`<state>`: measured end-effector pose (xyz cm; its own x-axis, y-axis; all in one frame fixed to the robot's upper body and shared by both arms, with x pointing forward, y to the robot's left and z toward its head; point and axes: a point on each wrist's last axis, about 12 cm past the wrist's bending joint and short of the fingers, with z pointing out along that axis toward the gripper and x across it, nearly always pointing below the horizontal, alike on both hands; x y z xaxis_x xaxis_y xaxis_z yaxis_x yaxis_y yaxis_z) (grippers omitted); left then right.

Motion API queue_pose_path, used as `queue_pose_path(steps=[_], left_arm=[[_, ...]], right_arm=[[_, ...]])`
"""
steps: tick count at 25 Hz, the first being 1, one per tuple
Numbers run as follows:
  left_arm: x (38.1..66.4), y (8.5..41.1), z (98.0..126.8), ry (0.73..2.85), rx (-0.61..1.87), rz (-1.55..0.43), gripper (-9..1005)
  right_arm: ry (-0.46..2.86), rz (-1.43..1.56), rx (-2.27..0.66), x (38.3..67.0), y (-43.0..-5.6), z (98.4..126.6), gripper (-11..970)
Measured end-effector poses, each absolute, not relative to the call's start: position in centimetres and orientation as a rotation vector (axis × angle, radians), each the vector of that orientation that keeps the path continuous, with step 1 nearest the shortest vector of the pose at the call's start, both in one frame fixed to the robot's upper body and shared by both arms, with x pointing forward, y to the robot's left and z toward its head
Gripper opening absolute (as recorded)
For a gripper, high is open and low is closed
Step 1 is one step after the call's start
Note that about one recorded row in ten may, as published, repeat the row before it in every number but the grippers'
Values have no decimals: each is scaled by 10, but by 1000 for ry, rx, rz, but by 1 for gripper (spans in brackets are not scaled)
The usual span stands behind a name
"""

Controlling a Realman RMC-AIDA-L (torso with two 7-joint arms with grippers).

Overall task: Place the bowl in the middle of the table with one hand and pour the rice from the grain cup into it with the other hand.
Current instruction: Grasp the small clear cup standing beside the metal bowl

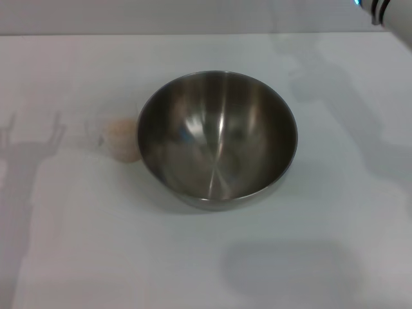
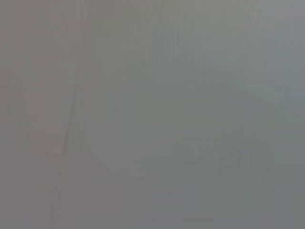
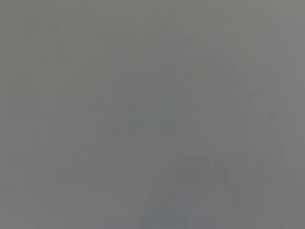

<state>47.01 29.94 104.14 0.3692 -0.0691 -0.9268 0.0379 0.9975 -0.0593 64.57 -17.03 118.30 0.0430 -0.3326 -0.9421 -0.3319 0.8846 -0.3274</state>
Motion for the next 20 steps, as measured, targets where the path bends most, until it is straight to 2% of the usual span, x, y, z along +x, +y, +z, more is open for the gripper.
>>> queue_pose_path(steps=[6,10,20], left_arm=[[468,298,1039,1208,-21,-75,741],[468,299,1038,1213,-18,-72,739],[462,293,1026,1302,46,-53,734]], right_arm=[[1394,-218,-406,629,-163,1165,402],[1276,-249,-265,616,-171,1155,402],[1204,78,-116,601,-233,1103,403]])
